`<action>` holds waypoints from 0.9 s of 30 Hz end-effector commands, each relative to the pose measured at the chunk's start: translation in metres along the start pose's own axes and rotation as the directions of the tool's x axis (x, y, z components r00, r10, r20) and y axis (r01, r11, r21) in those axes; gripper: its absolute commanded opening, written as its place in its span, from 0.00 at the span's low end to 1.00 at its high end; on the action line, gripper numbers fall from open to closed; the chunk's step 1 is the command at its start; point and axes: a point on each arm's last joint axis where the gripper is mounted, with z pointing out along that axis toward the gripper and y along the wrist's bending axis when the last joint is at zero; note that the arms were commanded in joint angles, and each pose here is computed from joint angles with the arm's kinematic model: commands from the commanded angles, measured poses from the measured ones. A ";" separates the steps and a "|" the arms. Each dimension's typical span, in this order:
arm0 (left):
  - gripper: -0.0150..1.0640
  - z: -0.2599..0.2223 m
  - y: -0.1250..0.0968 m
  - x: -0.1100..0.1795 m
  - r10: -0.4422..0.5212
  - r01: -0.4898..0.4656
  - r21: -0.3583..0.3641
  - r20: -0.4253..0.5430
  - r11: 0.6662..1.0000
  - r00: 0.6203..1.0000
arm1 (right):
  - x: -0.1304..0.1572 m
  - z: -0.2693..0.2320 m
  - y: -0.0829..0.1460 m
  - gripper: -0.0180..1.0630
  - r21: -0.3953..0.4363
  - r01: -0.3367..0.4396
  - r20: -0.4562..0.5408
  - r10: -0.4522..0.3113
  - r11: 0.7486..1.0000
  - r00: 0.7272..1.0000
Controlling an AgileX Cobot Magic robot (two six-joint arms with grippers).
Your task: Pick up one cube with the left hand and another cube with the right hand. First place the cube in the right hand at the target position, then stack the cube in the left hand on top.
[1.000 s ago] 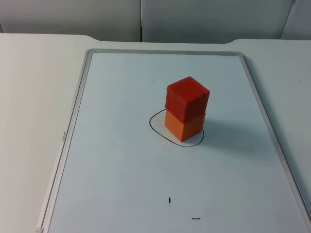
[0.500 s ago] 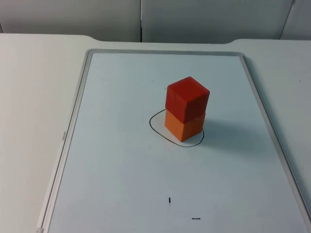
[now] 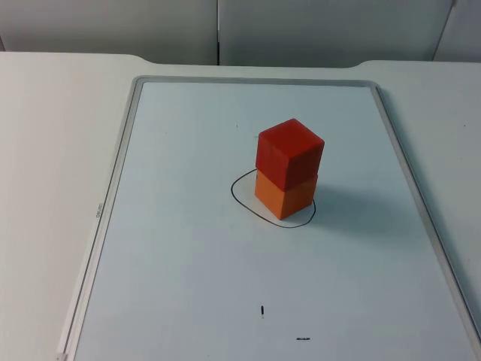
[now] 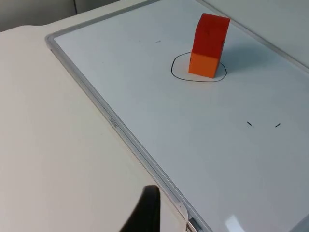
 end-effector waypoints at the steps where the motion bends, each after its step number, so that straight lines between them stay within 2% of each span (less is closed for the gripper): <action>1: 0.80 0.000 0.000 -0.001 -0.006 0.006 0.005 0.019 1.000 1.000 | 0.001 0.000 0.000 0.98 0.000 0.002 0.002 -0.002 1.000 1.000; 5: 0.81 0.000 0.000 -0.001 -0.004 0.004 0.005 0.019 1.000 1.000 | 0.001 0.000 -0.001 0.98 0.004 0.006 0.002 -0.006 1.000 1.000; 11: 0.98 0.000 0.000 -0.001 -0.003 0.003 0.005 0.019 1.000 1.000 | 0.001 0.000 -0.001 0.98 0.004 0.006 0.002 -0.006 1.000 1.000; 27: 0.99 0.000 0.000 -0.001 0.005 -0.005 0.003 0.019 1.000 1.000 | 0.001 0.000 -0.001 0.98 0.004 0.006 0.002 -0.006 1.000 1.000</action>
